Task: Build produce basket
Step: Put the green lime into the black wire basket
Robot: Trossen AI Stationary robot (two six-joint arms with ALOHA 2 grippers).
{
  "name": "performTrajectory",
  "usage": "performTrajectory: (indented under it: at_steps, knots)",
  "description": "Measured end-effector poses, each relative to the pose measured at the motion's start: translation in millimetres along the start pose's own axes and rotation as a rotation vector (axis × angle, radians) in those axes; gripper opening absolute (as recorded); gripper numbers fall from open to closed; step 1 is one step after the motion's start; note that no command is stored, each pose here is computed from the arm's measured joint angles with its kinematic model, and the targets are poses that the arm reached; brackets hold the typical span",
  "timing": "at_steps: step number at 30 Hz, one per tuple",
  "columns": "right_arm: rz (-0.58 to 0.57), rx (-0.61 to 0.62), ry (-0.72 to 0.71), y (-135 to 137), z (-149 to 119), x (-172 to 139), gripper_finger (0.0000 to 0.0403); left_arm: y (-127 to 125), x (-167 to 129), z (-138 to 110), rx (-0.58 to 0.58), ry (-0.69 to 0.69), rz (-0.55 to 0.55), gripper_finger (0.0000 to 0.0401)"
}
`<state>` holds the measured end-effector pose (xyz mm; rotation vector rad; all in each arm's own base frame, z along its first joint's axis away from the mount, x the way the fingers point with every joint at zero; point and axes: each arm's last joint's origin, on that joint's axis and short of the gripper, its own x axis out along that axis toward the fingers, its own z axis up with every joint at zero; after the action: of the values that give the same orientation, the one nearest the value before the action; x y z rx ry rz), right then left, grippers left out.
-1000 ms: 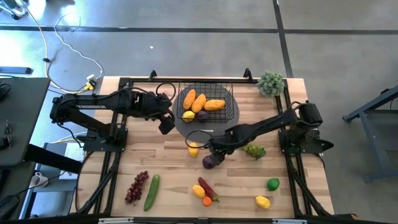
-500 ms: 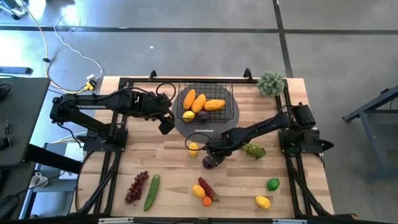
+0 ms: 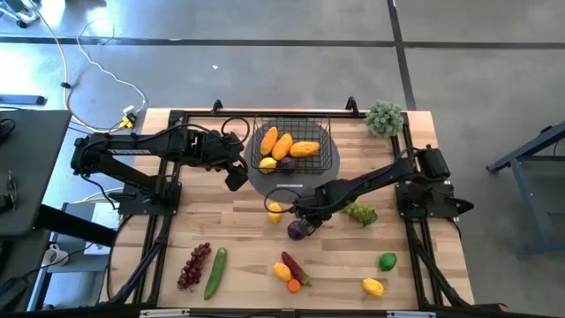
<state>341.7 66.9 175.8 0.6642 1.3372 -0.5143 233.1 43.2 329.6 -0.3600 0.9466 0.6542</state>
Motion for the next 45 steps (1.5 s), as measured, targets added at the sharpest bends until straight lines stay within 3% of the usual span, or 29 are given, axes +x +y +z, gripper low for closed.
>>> performTrajectory:
  at_steps: [10, 21, 26, 34, 40, 45]
  knots:
    - [0.122, -0.032, -0.117, -6, 2, -49, 0.0111, 0, 0, 0, 0.0, 0.002, -0.004, 0.0298]
    - [0.26, -0.072, -0.393, -36, 21, -118, 0.0111, 0, 0, 0, -0.001, -0.001, -0.003, 0.0298]
    - [0.241, -0.105, -0.498, -56, 35, -136, 0.0111, -1, 0, 1, -0.004, -0.012, -0.005, 0.0298]
    - [0.126, -0.209, -0.558, -88, 62, -138, 0.0112, -3, 0, 5, -0.019, -0.054, -0.029, 0.0298]
    - [0.015, -0.343, -0.541, -109, 76, -133, 0.0112, -7, -1, 12, -0.029, -0.108, -0.09, 0.0298]
    - [-0.01, -0.377, -0.467, -119, 89, -117, 0.0112, -10, -3, 19, 0.019, -0.184, -0.124, 0.0298]
